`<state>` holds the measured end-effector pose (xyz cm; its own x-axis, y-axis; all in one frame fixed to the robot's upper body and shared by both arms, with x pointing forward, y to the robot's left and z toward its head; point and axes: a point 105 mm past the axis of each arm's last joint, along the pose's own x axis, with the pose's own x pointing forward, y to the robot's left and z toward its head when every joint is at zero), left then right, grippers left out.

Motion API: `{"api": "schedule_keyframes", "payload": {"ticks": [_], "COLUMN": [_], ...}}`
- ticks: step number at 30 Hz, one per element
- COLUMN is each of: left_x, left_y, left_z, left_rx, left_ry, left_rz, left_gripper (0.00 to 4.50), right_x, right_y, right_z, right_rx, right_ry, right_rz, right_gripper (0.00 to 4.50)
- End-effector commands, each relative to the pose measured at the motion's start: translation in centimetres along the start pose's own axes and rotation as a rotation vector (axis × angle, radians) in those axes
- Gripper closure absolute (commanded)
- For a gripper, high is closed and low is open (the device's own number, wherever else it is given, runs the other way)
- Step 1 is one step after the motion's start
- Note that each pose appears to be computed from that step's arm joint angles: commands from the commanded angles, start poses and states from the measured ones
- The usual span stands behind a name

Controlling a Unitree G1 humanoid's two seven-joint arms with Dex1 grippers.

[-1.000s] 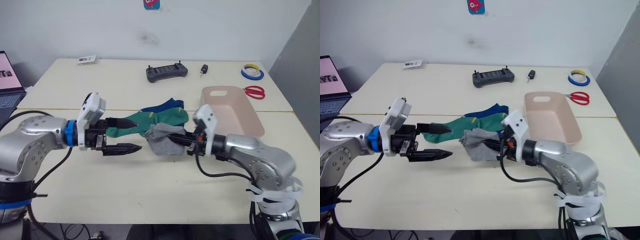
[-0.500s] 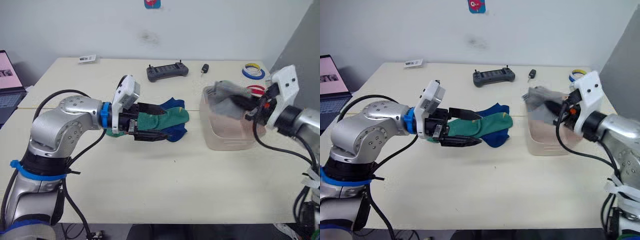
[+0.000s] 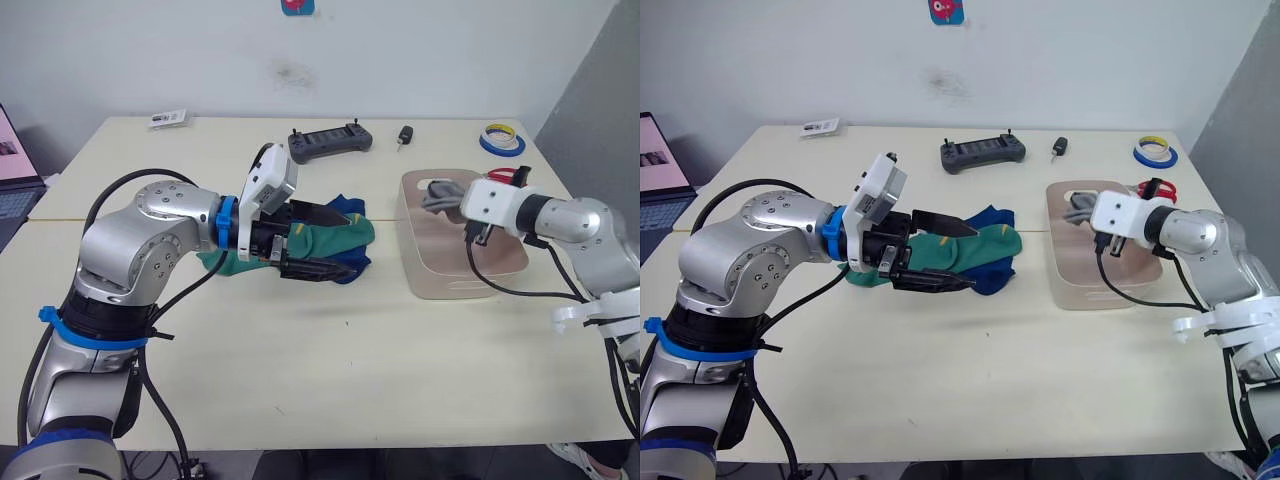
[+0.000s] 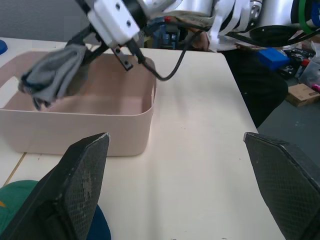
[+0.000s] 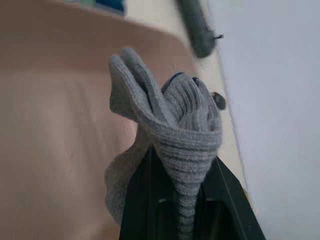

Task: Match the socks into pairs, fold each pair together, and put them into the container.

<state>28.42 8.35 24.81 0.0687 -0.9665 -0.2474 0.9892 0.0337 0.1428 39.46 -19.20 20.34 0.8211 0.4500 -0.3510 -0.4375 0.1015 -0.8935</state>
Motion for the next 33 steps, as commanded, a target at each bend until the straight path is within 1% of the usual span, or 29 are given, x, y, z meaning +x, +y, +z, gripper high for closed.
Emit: {"api": "schedule_keyframes", "payload": {"ticks": [1, 5, 9, 15, 16, 17, 23, 27, 30, 33], "left_x": [-0.2, -0.1, 0.1, 0.2, 0.3, 0.3, 0.3, 0.1, 0.0, 0.0], "left_y": [-0.4, -0.5, -0.5, -0.5, -0.4, -0.4, -0.2, 0.1, 0.0, 0.0], "left_z": [0.8, 0.7, 0.6, 0.6, 0.6, 0.6, 0.5, 0.3, 0.3, 0.1], "left_rx": [0.039, 0.037, 0.038, 0.040, 0.040, 0.041, 0.042, 0.044, 0.042, 0.040], "left_ry": [-0.009, -0.007, -0.006, -0.004, -0.003, -0.003, 0.001, 0.006, 0.008, 0.011], "left_rz": [0.002, 0.003, -0.001, -0.002, -0.001, 0.000, 0.009, 0.022, 0.023, 0.025], "left_gripper": [0.01, 0.01, 0.01, 0.01, 0.00, 0.00, 0.00, 0.00, 0.00, 0.00], "right_x": [0.5, 1.3, 1.6, 1.5, 1.5, 1.5, 0.7, -0.4, -1.3, -1.7], "right_y": [0.0, 1.3, 2.0, 2.2, 2.1, 2.0, 0.3, -0.4, -0.7, -1.2], "right_z": [0.1, 0.0, -0.2, 0.2, 0.2, 0.2, 0.8, 1.2, 1.5, 1.5], "right_rx": [-0.106, -0.122, -0.115, -0.103, -0.100, -0.097, -0.043, -0.034, -0.025, -0.017], "right_ry": [-0.014, -0.006, 0.011, 0.007, 0.008, 0.011, -0.001, -0.013, -0.027, -0.028], "right_rz": [0.049, 0.171, 0.258, 0.348, 0.356, 0.367, 0.402, 0.454, 0.485, 0.471], "right_gripper": [4.50, 4.50, 4.50, 4.50, 3.79, 3.60, 1.53, 0.04, 0.01, 0.01]}}
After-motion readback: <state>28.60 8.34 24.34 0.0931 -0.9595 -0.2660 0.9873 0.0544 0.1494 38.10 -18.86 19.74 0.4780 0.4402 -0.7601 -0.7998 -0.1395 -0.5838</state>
